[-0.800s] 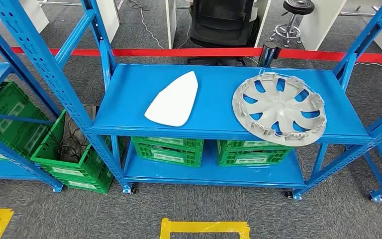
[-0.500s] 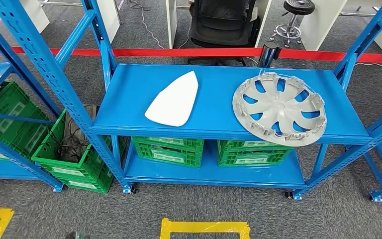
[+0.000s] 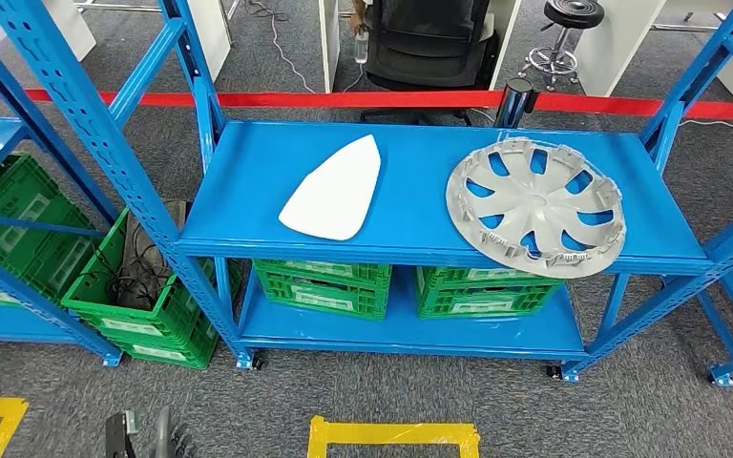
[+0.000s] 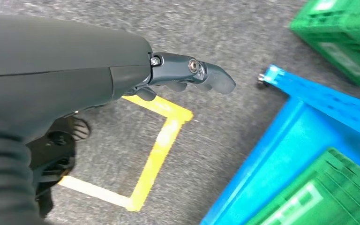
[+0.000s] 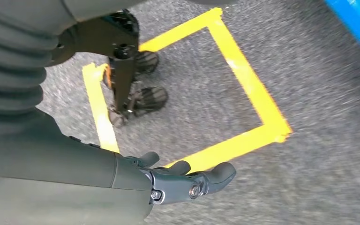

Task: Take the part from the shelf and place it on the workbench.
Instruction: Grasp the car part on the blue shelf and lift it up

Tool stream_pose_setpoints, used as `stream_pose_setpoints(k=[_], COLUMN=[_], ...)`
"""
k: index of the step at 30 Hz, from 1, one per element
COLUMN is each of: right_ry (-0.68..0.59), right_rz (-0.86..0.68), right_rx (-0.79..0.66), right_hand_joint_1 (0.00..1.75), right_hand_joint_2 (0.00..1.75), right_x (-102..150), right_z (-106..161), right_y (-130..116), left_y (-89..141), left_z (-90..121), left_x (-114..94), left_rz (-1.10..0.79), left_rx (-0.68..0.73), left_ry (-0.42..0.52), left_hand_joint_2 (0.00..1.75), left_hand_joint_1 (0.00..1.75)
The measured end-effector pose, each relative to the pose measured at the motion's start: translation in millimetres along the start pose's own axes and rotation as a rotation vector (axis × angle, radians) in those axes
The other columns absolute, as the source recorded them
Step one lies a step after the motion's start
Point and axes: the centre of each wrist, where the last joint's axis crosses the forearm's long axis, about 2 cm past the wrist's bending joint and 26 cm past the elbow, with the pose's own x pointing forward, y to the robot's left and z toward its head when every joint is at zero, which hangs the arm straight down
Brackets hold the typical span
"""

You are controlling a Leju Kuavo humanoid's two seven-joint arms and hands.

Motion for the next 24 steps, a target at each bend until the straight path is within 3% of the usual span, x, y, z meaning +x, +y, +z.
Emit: stream_pose_setpoints(k=[3,24], right_ry=[-0.052,-0.418], right_rz=[0.041,0.391], right_rx=[0.013,0.074], right_hand_joint_1=[0.0,0.0], right_hand_joint_2=[1.75,1.75], right_x=[14.2,104.8], right_z=[-1.1,19.8], right_y=[6.0,52.1], left_y=[-8.0,-60.5], left_z=[-2.8,-3.0], left_x=[8.7,73.1], left_rz=[-0.01,-0.148], left_rx=[-0.024,-0.146], left_ry=[-0.044,-0.345], left_hand_joint_2=[0.0,0.0], left_hand_joint_1=[0.0,0.0])
